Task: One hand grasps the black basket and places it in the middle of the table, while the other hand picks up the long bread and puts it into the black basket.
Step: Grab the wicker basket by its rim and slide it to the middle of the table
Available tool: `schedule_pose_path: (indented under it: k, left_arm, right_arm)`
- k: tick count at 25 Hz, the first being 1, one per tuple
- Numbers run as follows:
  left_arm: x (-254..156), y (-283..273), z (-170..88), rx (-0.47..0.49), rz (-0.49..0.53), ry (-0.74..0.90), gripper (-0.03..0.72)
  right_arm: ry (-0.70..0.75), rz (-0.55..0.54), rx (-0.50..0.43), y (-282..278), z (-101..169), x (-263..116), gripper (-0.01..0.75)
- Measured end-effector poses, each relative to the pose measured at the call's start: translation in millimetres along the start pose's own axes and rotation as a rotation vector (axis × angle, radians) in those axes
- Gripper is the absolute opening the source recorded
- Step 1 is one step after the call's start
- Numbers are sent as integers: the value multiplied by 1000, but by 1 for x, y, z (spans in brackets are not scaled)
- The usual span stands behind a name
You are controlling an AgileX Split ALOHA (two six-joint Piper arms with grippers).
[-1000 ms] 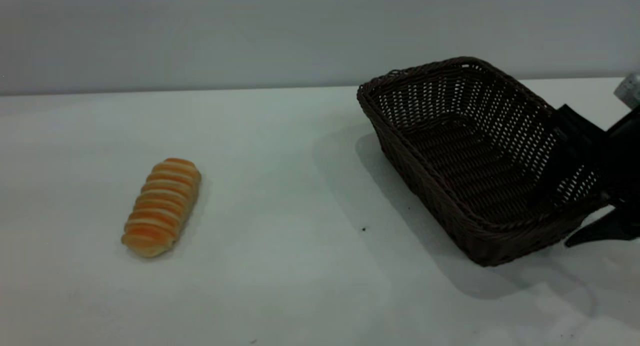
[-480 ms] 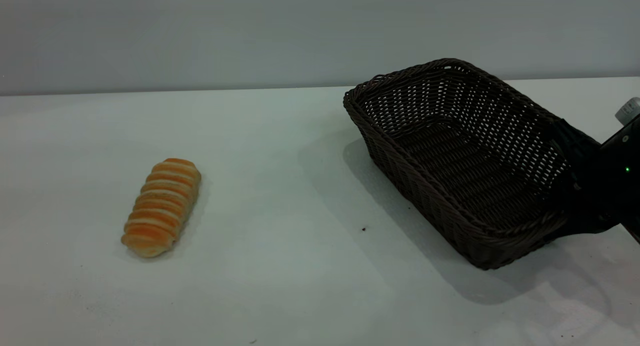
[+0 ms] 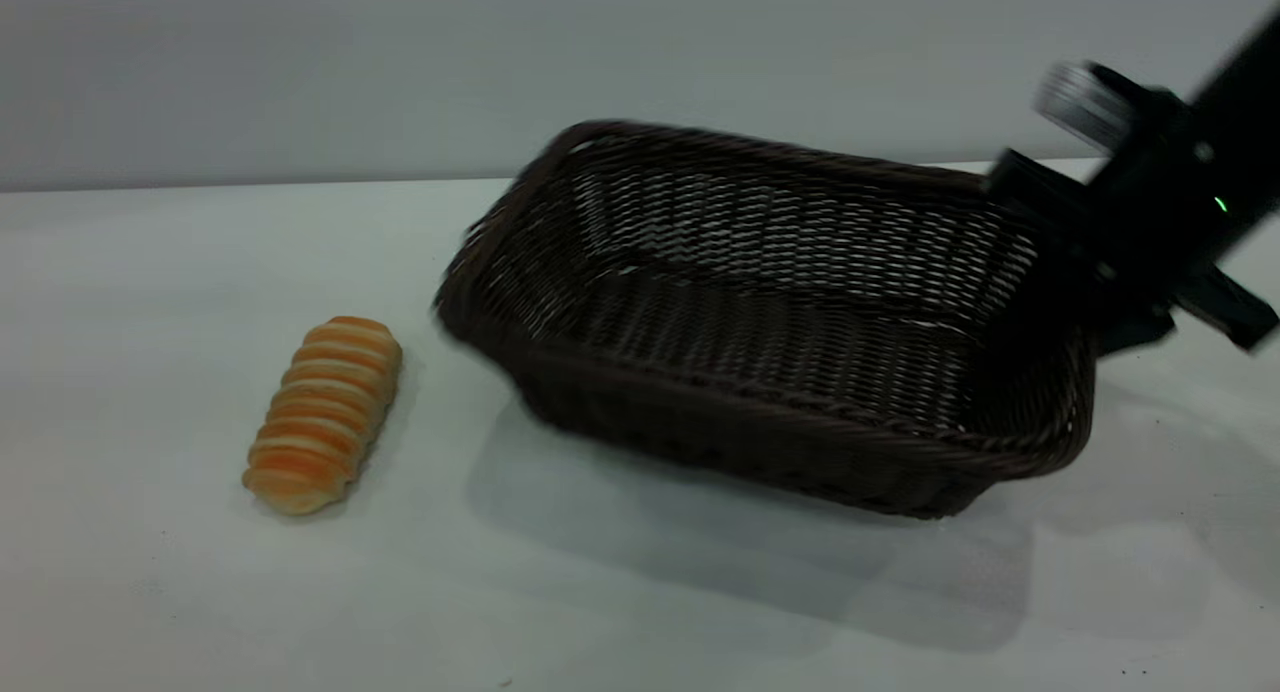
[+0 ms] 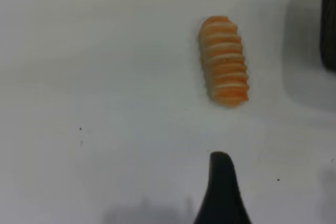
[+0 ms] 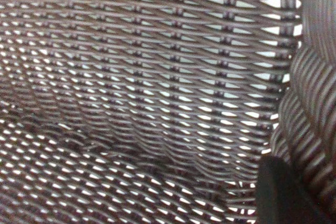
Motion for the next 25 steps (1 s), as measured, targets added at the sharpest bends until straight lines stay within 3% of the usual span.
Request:
schedule_pose_path:
  k: [7, 16, 19, 25]
  left_arm:
    - [7, 13, -3, -22, 7, -24, 581]
    - [9, 65, -3, -33, 148, -76, 581]
    - [12, 92, -2, -31, 183, -102, 581]
    - [12, 155, -6, -61, 229, -156, 581]
  right_arm:
    - [-253, 87, -61, 38, 23, 28, 92]
    - [-273, 80, -91, 55, 15, 40, 111]
    - [-303, 78, -108, 55, 13, 41, 191]
    - [-439, 73, -157, 22, 22, 48, 472]
Point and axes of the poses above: a point on each arm's last joint axis where the gripper is mounted, y pointing out along that axis toward the gripper, z along the wrist's bending axis when the last joint is at zero, x = y × z, the point moved 8 cm from there along y, pointing out along that axis toward the gripper, and after that the axes turned 8 degrees about -y, right-handed, at the moved point
